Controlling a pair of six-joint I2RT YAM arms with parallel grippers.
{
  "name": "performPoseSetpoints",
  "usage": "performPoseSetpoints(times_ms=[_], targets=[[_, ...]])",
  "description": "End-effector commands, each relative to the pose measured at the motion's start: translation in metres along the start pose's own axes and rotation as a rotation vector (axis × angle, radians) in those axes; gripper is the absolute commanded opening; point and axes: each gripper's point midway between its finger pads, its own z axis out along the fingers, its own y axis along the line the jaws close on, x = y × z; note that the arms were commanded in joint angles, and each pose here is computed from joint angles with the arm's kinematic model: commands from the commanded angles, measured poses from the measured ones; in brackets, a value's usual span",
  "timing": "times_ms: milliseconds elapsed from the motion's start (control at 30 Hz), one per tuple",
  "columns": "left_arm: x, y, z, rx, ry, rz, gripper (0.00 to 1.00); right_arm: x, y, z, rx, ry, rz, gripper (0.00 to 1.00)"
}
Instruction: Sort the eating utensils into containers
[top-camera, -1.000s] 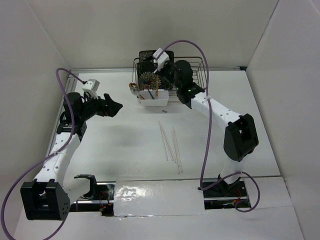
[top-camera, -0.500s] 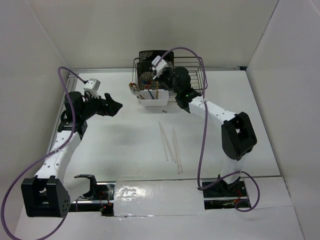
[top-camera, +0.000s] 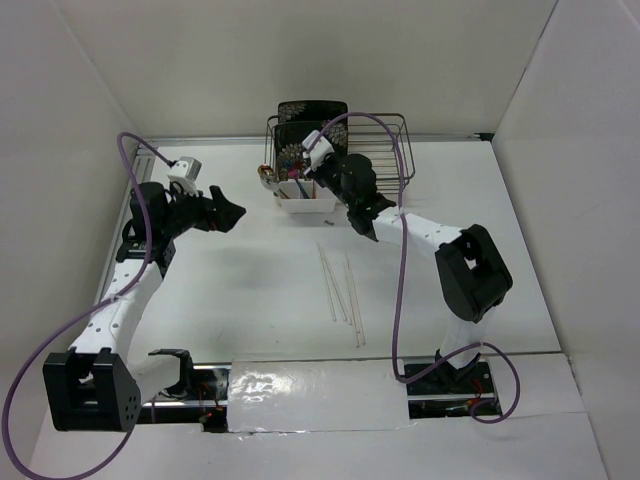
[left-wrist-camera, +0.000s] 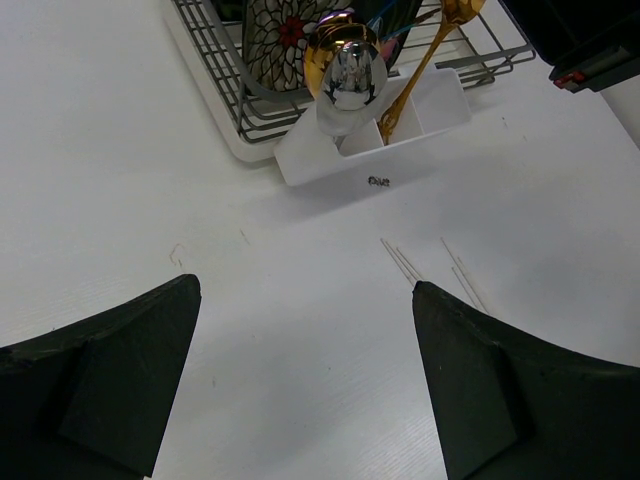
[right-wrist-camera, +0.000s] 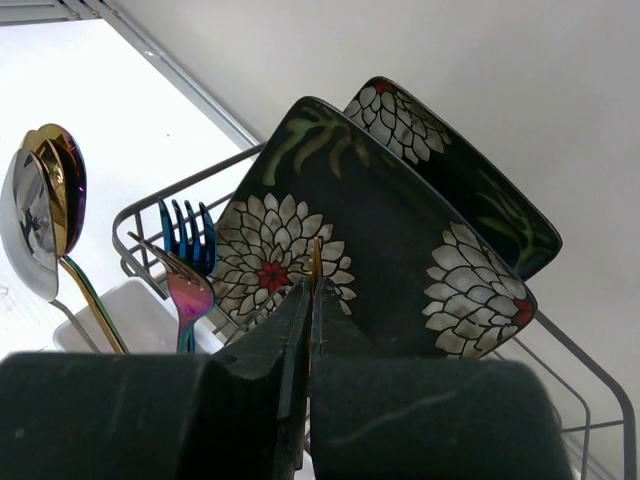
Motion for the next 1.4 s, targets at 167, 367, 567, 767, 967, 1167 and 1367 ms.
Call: performPoseSetpoints(times_ms=[167,367,567,767,967,1167,1367], targets=[[-0.027,-0.011,-0.009,0.029,-0.089,0.070,1.00,-0.040,0.017,-0.008,-0.066,-0.070,0.079,0.02],[-0.021,-0.014,-0.013,0.031,-0.087,0.068,1.00,-0.038,0.035,-0.009,-0.122,-0.046,0.091,0.07],[-0.016,-0.015,-0.016,0.032,-0.087,0.064,1.00,-0.028,0.047,-0.009,-0.139,-0.017,0.086,0.08],[-0.016,-0.015,-0.018,0.028,-0.091,0.067,1.00,-0.013,0.056,-0.011,-0.161,0.030,0.081,0.25],[-0.020,-0.017,-0.016,0.039,-0.102,0.073,1.00,-0.012,0.062,-0.003,-0.204,0.062,0.086,0.46],[-0.025,-0.017,-0.016,0.038,-0.115,0.085,1.00,-0.033,0.041,-0.006,-0.141,0.051,0.133,0.68],[-0.031,-0.020,-0.016,0.050,-0.130,0.081,1.00,-0.072,0.016,-0.028,-0.150,0.058,0.201,0.73]])
